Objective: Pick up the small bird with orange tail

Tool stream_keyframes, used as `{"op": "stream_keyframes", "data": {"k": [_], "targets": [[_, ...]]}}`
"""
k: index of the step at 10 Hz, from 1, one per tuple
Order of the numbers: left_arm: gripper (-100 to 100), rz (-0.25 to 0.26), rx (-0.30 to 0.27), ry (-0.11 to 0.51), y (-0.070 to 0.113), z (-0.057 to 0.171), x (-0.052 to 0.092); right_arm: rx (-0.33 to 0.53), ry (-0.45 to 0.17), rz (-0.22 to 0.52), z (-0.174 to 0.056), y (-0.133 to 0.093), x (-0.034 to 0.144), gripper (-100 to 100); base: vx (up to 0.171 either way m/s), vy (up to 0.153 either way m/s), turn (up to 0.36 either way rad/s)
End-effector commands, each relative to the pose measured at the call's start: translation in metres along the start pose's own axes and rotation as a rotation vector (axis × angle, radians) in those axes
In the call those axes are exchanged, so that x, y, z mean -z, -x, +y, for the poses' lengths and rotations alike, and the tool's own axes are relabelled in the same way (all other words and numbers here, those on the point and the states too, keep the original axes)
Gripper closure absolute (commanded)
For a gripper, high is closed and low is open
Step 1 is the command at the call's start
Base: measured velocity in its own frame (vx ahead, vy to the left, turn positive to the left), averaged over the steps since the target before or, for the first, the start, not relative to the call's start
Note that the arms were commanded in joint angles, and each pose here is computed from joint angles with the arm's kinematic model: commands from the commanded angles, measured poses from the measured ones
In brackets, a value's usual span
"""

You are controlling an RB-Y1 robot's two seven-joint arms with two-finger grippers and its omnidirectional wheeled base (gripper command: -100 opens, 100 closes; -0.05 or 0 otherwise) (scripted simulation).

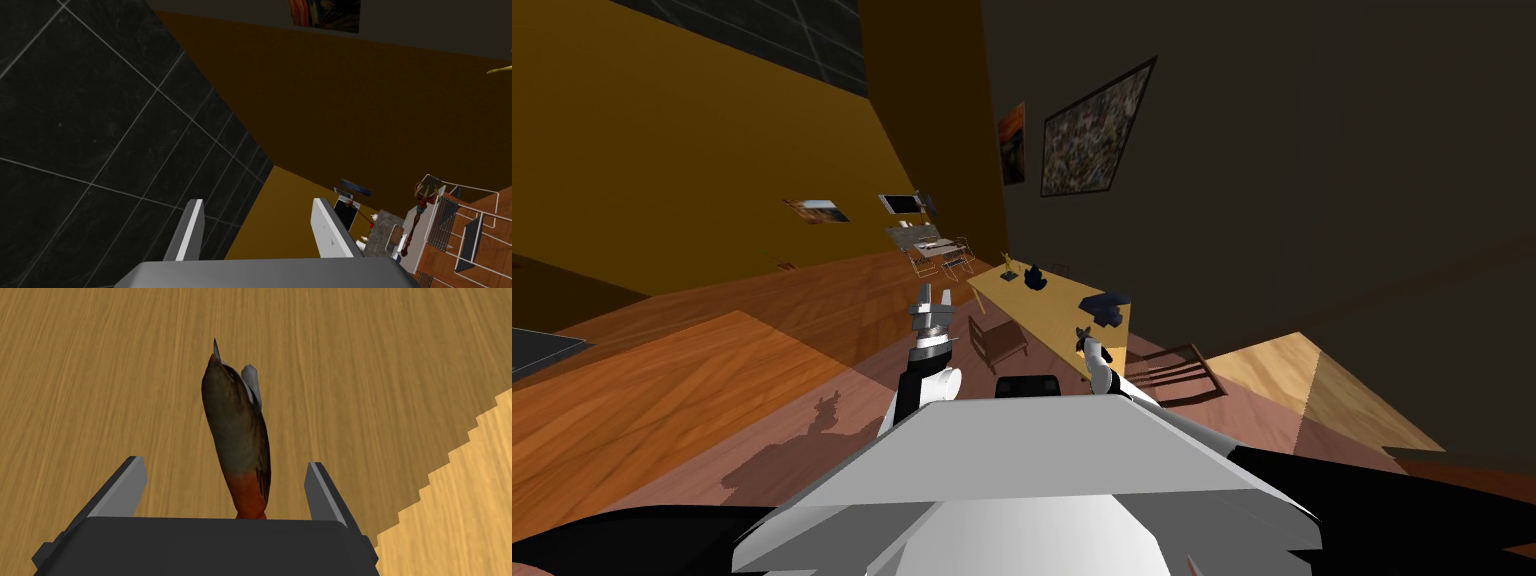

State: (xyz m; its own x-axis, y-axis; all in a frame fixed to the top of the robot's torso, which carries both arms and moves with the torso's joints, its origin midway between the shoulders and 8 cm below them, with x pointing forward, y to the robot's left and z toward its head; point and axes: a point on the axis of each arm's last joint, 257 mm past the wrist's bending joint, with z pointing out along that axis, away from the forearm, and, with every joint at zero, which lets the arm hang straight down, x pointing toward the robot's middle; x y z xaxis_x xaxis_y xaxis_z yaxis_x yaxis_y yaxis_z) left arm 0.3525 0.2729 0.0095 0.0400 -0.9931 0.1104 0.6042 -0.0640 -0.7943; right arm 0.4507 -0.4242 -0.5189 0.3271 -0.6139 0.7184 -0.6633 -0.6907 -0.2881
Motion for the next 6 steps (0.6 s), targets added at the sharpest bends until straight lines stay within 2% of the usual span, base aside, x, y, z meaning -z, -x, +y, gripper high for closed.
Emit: {"op": "stream_keyframes", "data": {"k": [1,2,3,6], "targets": [[0,0.0,0.0,0.0,0.0,0.0,0.0,0.023,0.0,-0.001,0.0002,0.0003,0.0001,-100,-0.002,-0.004,-0.012],[0,0.0,0.0,0.0,0.0,0.0,0.0,0.015,0.0,0.0,0.0003,0.0002,0.0001,-100,0.0,0.0,0.0],[0,0.0,0.0,0.0,0.0,0.0,0.0,0.018,0.0,0.0,0.0003,0.0002,0.0001,100,0.0,0.0,0.0],[0,0.0,0.0,0.0,0.0,0.0,0.0,0.021,0.001,0.0,0.0005,0.0,0.0001,100,0.0,0.0,0.0]]}}
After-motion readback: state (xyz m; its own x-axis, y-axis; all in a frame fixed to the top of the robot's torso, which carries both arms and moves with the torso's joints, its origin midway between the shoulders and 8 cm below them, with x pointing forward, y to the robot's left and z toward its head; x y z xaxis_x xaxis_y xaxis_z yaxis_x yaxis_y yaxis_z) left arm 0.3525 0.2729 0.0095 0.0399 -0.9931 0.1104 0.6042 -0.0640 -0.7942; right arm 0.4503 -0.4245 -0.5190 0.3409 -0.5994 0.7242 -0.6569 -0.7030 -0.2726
